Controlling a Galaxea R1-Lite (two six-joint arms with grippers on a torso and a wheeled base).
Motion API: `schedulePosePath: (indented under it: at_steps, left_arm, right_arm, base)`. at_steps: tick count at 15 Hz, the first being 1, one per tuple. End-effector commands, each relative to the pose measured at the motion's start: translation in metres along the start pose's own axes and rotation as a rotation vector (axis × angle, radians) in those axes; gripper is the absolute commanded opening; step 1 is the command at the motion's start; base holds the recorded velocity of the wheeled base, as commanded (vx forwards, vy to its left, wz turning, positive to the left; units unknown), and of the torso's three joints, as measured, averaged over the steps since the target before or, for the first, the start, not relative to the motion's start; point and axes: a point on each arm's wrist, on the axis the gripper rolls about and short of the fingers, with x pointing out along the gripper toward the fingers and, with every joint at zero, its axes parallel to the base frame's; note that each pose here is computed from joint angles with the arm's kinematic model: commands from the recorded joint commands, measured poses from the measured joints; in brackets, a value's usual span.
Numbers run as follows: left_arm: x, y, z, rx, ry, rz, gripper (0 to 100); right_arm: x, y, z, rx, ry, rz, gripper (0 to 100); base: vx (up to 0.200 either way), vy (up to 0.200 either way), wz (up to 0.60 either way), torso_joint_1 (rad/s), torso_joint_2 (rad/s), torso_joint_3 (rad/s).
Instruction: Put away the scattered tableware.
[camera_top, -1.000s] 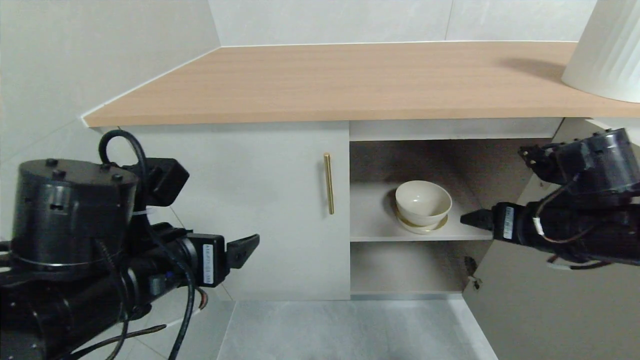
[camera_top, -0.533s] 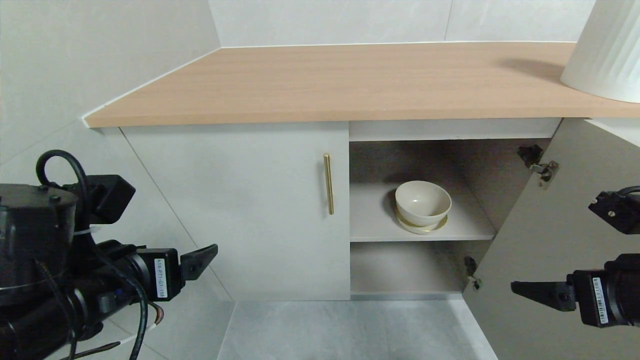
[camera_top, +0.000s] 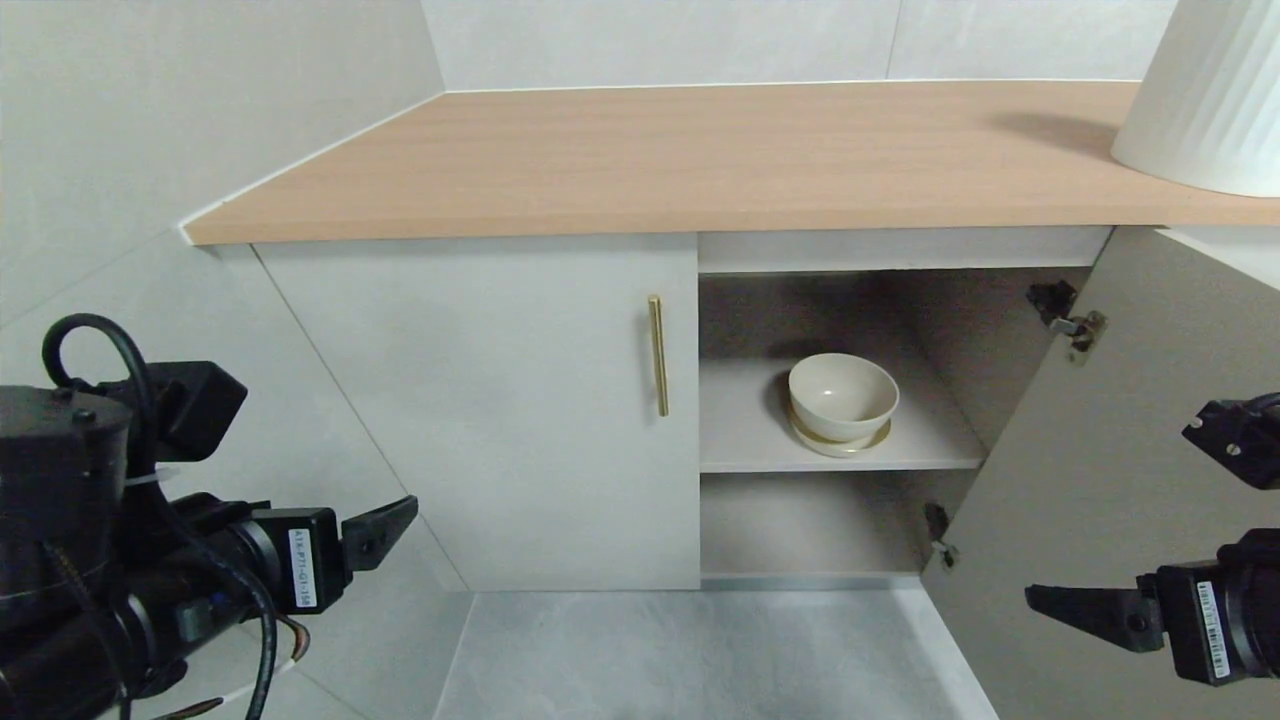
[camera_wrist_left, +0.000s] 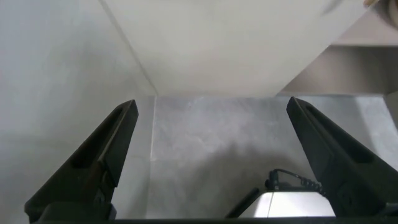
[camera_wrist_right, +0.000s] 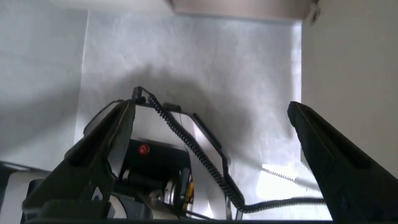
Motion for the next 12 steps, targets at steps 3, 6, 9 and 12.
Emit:
schedulePosePath:
  at_steps: [3,6,9,12]
  left_arm:
    - [-0.0008,0.0003,0.0006,-0.005,-0.005,-0.001,100]
    - [-0.0007,0.0004,0.0001,-0.004,-0.003,0.000,100]
    - [-0.0007,0.0004,0.0001,-0.004,-0.003,0.000,100]
    - [-0.0007,0.0005,-0.0003,-0.003,-0.002,0.000,100]
  right_arm:
    - [0.0019,0.0007,-0.0029,-0.007,0.012,0.003,100]
    - [0.0025,0.0007,-0.0032,-0.008,0.015,0.002,100]
    - [0.0024,0.0009,-0.0033,-0.009,0.015,0.002,100]
    - [0.0026,0.0007,-0.0038,-0.011,0.018,0.001,100]
  base:
    - [-0.200,0.000,0.00,-0.001,0.01,0.002]
    - [-0.200,0.000,0.00,-0.004,0.00,0.005]
    - [-0.200,0.000,0.00,0.002,0.00,-0.002]
    - [-0.200,0.000,0.00,-0.001,0.00,-0.001]
